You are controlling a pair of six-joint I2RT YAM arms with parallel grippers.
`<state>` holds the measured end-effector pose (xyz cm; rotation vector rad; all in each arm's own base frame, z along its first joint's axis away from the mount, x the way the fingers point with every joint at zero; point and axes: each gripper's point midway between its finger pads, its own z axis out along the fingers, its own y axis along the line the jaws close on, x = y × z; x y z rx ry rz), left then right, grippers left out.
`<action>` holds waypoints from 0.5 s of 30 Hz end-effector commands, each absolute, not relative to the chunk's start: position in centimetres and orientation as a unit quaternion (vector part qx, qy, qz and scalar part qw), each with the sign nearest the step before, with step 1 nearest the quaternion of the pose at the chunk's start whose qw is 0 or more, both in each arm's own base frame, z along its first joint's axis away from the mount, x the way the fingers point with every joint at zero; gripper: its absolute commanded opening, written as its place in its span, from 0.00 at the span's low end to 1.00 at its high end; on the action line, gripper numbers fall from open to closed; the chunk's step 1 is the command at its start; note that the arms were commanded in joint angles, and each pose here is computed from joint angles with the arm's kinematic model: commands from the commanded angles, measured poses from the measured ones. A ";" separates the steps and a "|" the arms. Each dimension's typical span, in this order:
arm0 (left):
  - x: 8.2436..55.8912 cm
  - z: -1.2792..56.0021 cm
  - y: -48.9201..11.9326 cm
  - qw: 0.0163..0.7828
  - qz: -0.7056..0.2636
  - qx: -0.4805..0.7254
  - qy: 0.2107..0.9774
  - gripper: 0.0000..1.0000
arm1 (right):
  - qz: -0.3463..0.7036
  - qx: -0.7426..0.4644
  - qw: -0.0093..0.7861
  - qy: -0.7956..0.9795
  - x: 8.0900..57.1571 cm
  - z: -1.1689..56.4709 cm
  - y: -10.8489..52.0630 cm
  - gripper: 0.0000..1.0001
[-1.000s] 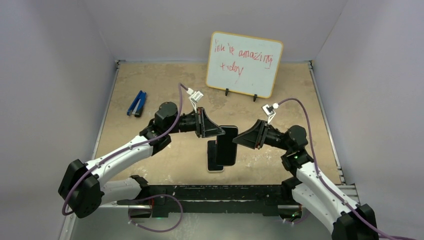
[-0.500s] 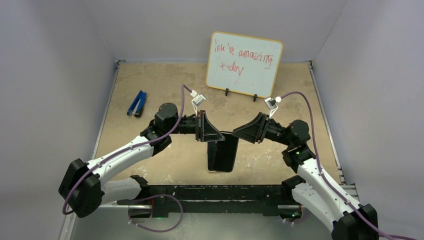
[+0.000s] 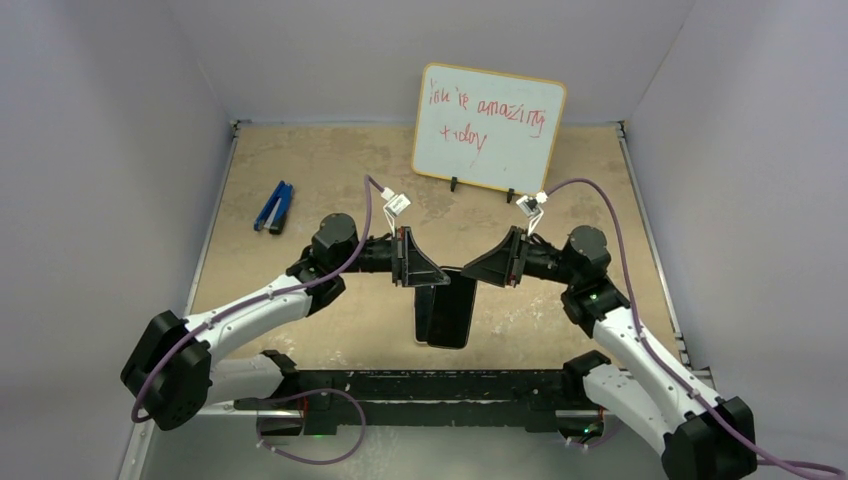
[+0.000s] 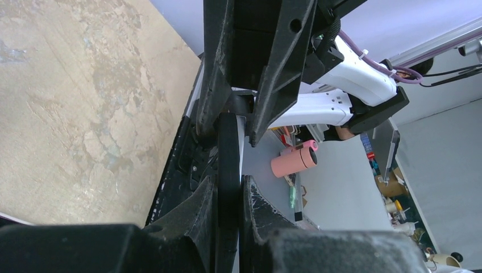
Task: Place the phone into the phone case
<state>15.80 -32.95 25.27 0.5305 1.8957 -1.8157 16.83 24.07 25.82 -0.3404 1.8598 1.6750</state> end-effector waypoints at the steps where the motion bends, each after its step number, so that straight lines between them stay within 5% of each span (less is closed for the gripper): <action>1: 16.2 27.5 -32.9 0.265 -0.671 0.204 0.662 0.00 | 0.646 -0.163 0.305 0.680 16.0 27.1 24.3 0.38; 7: 16.4 27.3 -33.1 0.264 -0.670 0.200 0.664 0.00 | 0.655 -0.175 0.291 0.675 15.3 26.9 24.3 0.49; 13: 16.5 27.2 -33.2 0.266 -0.668 0.202 0.665 0.00 | 0.648 -0.176 0.287 0.683 15.3 26.3 24.2 0.33; 15: 16.9 26.7 -33.1 0.267 -0.660 0.196 0.675 0.00 | 0.643 -0.172 0.290 0.688 15.5 26.1 24.2 0.16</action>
